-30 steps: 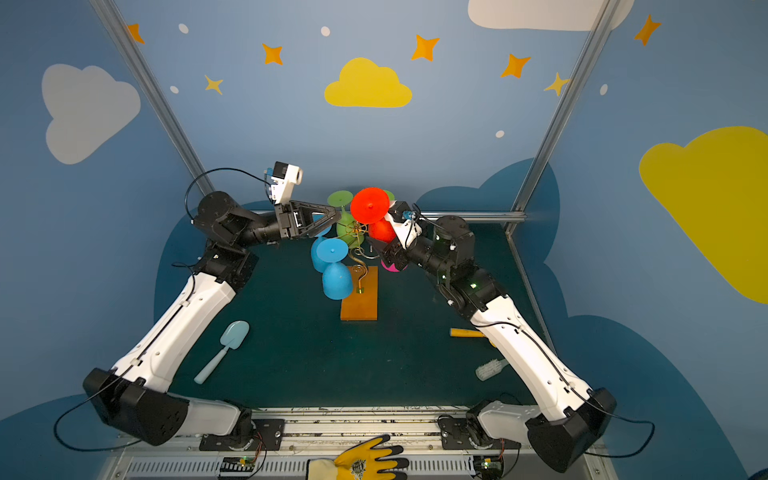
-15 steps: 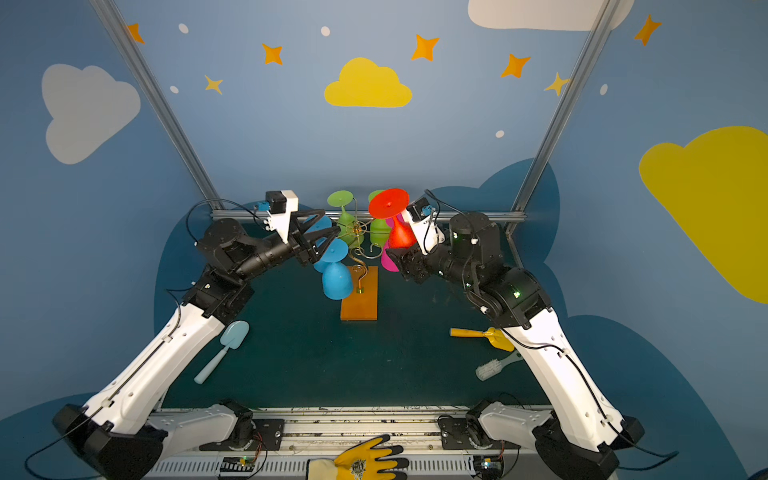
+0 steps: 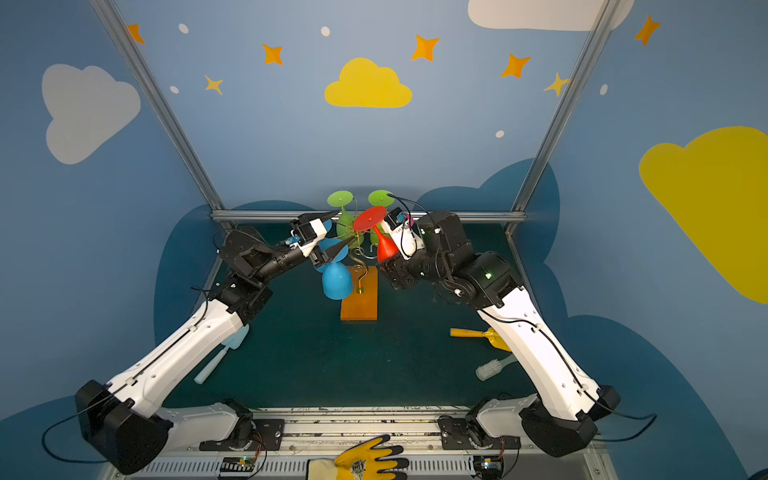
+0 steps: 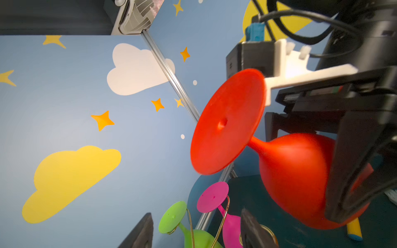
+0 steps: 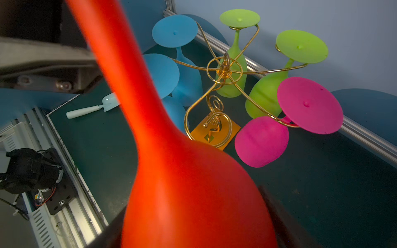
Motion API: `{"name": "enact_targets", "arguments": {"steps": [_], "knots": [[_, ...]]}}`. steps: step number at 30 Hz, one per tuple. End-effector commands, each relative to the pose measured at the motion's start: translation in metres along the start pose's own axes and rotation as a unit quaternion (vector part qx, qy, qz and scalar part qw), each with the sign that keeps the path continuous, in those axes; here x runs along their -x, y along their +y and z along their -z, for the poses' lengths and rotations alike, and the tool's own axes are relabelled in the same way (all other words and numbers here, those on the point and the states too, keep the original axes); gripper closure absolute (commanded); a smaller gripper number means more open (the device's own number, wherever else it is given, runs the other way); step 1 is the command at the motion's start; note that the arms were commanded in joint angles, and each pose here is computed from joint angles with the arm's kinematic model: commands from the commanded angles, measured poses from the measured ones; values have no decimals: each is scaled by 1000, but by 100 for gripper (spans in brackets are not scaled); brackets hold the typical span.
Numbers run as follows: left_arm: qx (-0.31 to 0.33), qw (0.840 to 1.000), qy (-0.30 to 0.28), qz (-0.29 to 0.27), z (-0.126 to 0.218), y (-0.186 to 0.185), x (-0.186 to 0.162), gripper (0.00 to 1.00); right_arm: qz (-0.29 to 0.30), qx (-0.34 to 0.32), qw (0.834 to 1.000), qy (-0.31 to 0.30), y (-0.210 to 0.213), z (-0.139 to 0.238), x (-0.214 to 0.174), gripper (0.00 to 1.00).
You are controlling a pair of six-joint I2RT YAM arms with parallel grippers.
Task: Take the wine glass off the wine glass rack
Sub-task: 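Move the red glass back over the rack with both grippers holding it, then open the right gripper and draw it off the red glass bowl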
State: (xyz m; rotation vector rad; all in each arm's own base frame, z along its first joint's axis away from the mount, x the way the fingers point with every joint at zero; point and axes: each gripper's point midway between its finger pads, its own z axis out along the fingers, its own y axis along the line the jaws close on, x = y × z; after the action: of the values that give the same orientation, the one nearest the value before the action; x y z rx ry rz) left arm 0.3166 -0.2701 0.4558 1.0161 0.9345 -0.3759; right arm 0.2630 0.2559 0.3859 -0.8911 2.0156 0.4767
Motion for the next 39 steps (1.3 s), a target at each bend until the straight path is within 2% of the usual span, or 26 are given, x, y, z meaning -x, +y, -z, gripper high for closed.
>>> {"name": "enact_targets", "arguments": {"steps": [1, 6, 10, 15, 19, 20, 21, 22, 26, 30, 39], "knots": [[-10, 999, -33, -38, -1, -3, 16, 37, -4, 9, 1000, 1, 6, -3, 5, 54], [2, 997, -48, -56, -4, 1, 24, 41, -3, 19, 1000, 15, 12, -11, 4, 54], [-13, 997, -47, -59, -7, -3, 23, 45, -2, 25, 1000, 19, 16, -13, 4, 54], [-23, 997, -47, -60, -10, -8, 20, 56, -5, 29, 999, 23, 18, -15, 2, 54], [-21, 996, -44, -68, -9, -7, 21, 75, -6, 31, 999, 26, 19, -16, 0, 54], [-21, 996, -45, -71, -9, -8, 22, 82, -7, 31, 999, 26, 19, -16, -1, 54], [-19, 996, -44, -72, -9, -6, 23, 93, -7, 32, 999, 27, 20, -16, -1, 53], [-16, 996, -42, -71, -8, -5, 24, 97, -8, 33, 999, 26, 20, -15, -1, 53], [-1, 997, -42, -68, -6, 0, 27, 97, -12, 39, 999, 19, 22, -13, 1, 45], [17, 998, -30, -54, -4, 6, 24, 97, -23, 41, 999, -4, 22, -6, 6, 22], [96, 993, 11, 61, 9, 26, 7, 97, -62, 81, 989, -109, 24, 24, 31, 11]]}}
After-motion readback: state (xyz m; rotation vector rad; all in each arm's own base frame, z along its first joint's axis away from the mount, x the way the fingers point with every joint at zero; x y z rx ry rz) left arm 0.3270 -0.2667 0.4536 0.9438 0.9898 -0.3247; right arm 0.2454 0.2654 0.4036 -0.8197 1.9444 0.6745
